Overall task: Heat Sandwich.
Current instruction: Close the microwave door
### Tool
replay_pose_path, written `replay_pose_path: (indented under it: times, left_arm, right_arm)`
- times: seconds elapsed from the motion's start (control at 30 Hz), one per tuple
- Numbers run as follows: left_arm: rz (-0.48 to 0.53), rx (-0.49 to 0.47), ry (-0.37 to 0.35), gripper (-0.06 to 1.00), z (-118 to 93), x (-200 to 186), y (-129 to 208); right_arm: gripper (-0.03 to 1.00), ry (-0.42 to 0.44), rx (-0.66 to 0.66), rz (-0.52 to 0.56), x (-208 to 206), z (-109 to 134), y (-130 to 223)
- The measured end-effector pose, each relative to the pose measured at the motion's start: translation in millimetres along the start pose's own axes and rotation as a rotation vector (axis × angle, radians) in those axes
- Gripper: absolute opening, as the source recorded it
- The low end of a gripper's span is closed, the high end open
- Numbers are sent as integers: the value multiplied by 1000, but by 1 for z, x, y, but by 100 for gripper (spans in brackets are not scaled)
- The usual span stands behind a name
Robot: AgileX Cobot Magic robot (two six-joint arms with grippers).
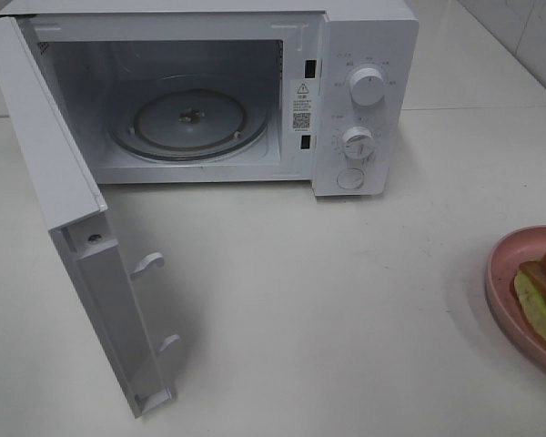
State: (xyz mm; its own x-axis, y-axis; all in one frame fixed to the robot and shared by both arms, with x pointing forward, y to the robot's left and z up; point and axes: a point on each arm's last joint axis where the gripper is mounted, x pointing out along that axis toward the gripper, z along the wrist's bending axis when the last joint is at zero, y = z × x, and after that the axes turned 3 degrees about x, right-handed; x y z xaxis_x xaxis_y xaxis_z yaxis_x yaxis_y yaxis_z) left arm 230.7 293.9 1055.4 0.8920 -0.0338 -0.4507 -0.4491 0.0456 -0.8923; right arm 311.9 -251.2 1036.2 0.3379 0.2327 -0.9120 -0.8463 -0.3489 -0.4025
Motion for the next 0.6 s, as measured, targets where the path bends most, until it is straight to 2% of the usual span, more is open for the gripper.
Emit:
replay_pose_path:
  times: [0.17,0.3,0.37,0.6]
  left_arm:
    - [0,0,0,97,0,0,0]
    - [0,0,0,97,0,0,0]
    - [0,0,0,97,0,0,0]
    - [0,0,0,97,0,0,0]
  right_arm:
    - [75,-8,-1,-47,-11,-1,11]
    - [75,-18,-4,-121,-21,-2,20]
    - [75,-18,-6,-196,-29,-5,29]
    - [75,30,69,-319,-37,-11,44]
